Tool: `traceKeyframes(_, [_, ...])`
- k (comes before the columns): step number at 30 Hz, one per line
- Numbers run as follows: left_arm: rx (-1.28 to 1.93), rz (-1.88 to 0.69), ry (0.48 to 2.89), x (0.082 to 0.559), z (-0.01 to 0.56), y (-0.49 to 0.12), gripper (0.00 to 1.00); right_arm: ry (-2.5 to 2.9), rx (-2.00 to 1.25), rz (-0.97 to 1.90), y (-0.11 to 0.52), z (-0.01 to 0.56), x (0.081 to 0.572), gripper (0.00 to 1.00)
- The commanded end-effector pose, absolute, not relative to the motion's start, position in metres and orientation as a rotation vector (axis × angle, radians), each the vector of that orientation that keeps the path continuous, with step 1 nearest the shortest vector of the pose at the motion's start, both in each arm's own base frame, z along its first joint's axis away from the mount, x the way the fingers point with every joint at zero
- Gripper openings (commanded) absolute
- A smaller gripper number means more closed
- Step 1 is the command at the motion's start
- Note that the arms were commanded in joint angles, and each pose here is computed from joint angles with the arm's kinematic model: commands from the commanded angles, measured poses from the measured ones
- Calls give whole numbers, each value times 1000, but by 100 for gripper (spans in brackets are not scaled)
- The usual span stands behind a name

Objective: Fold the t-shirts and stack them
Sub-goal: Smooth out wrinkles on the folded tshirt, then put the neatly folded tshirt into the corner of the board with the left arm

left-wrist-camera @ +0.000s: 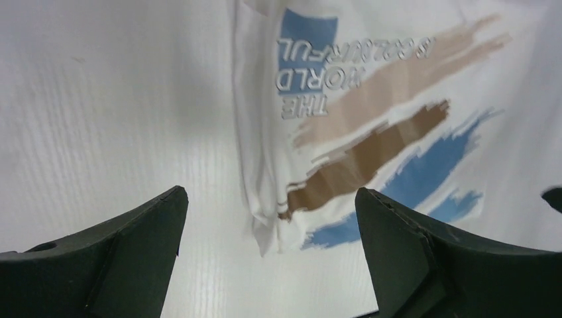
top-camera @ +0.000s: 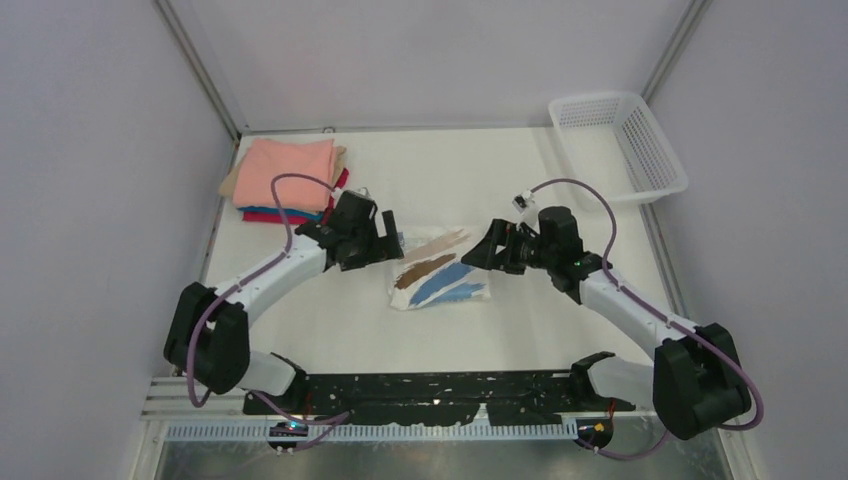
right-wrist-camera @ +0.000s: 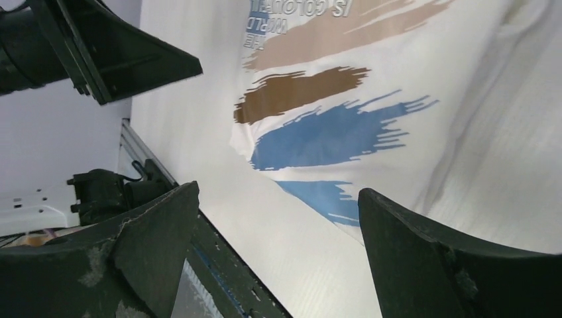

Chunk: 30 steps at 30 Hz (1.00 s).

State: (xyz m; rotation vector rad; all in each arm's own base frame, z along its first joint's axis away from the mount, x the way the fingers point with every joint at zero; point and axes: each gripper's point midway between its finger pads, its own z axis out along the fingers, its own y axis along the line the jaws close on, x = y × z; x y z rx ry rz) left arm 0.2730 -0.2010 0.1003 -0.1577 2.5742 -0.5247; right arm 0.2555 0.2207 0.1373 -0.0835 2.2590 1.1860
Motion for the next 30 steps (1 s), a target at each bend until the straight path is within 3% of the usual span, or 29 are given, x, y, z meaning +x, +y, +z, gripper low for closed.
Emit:
traceKeyframes(1, [-258, -288, 2586, 307, 94, -178, 100, 2193, 4, 919, 184, 152, 276, 95])
traceKeyframes(5, [-207, -314, 2672, 318, 75, -197, 99, 2170, 113, 670, 140, 154, 282, 95])
traceKeyframes(9, [-203, -347, 2729, 324, 57, -210, 92, 2131, 161, 515, 110, 157, 281, 95])
traceKeyframes(18, [-234, -354, 2825, 312, 24, -219, 72, 2141, 153, 459, 93, 148, 278, 95])
traceKeyframes(22, [-224, -438, 2867, 305, 13, -234, 57, 2158, 152, 474, 94, 144, 279, 95])
traceKeyframes(26, [-229, -461, 2888, 298, 3, -242, 52, 2162, 156, 482, 93, 142, 280, 95])
traceKeyframes(29, [-234, -419, 2907, 296, -4, -243, 37, 2157, 164, 479, 91, 142, 281, 95])
traceKeyframes(30, [-231, -391, 2908, 297, -5, -243, 26, 2156, 167, 479, 91, 142, 281, 95])
